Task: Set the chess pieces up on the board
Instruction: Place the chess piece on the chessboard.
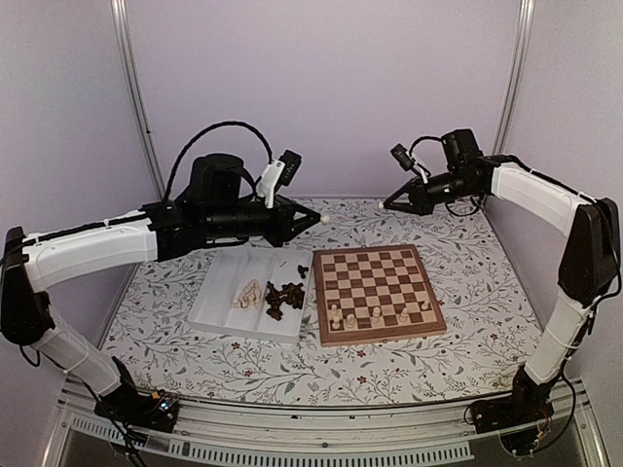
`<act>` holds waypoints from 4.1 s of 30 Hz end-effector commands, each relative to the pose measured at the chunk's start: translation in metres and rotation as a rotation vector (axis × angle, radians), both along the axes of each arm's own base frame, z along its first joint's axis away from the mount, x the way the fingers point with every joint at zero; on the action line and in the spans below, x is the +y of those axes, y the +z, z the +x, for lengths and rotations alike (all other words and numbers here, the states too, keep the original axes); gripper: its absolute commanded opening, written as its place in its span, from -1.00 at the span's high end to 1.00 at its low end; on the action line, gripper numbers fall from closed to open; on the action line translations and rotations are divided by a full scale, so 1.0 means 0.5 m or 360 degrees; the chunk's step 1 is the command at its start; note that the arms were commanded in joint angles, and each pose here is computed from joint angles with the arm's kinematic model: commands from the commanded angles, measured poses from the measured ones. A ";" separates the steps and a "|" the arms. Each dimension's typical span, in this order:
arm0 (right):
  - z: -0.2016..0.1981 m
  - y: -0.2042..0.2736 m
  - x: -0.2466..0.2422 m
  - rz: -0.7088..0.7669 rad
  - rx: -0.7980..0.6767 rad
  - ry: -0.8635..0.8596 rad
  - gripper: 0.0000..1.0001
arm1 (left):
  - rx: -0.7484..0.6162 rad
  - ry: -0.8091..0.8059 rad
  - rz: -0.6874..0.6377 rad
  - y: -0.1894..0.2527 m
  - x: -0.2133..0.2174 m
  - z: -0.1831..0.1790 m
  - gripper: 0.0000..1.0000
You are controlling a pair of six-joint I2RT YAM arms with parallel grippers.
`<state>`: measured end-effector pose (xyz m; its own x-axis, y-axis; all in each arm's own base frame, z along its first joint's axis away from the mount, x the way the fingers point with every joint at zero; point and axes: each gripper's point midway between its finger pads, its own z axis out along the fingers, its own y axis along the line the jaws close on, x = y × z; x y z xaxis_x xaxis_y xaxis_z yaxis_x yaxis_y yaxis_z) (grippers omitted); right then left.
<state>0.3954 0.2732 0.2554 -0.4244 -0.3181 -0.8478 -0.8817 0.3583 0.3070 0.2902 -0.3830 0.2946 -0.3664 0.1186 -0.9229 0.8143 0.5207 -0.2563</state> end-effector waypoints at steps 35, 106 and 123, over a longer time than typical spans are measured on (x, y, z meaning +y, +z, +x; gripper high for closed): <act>-0.209 -0.402 -0.159 -0.1880 0.0012 0.0610 1.00 | 0.0080 0.0036 0.0158 -0.073 0.035 -0.018 0.88; -0.163 -0.210 -0.238 -0.0916 -0.0142 -0.0018 -0.05 | 0.0454 -0.0293 0.0940 -0.411 -0.248 0.043 0.86; -0.170 -0.225 -0.178 -0.0778 -0.0070 0.0095 -0.05 | 0.0479 -0.0328 0.0976 -0.431 -0.266 0.038 0.44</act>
<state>0.3110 0.1679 0.1418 -0.3749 -0.7175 -0.5871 -0.9016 0.4295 0.0510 0.3180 -0.5066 0.0772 -0.5284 0.6658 -0.5268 0.8368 0.5133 -0.1905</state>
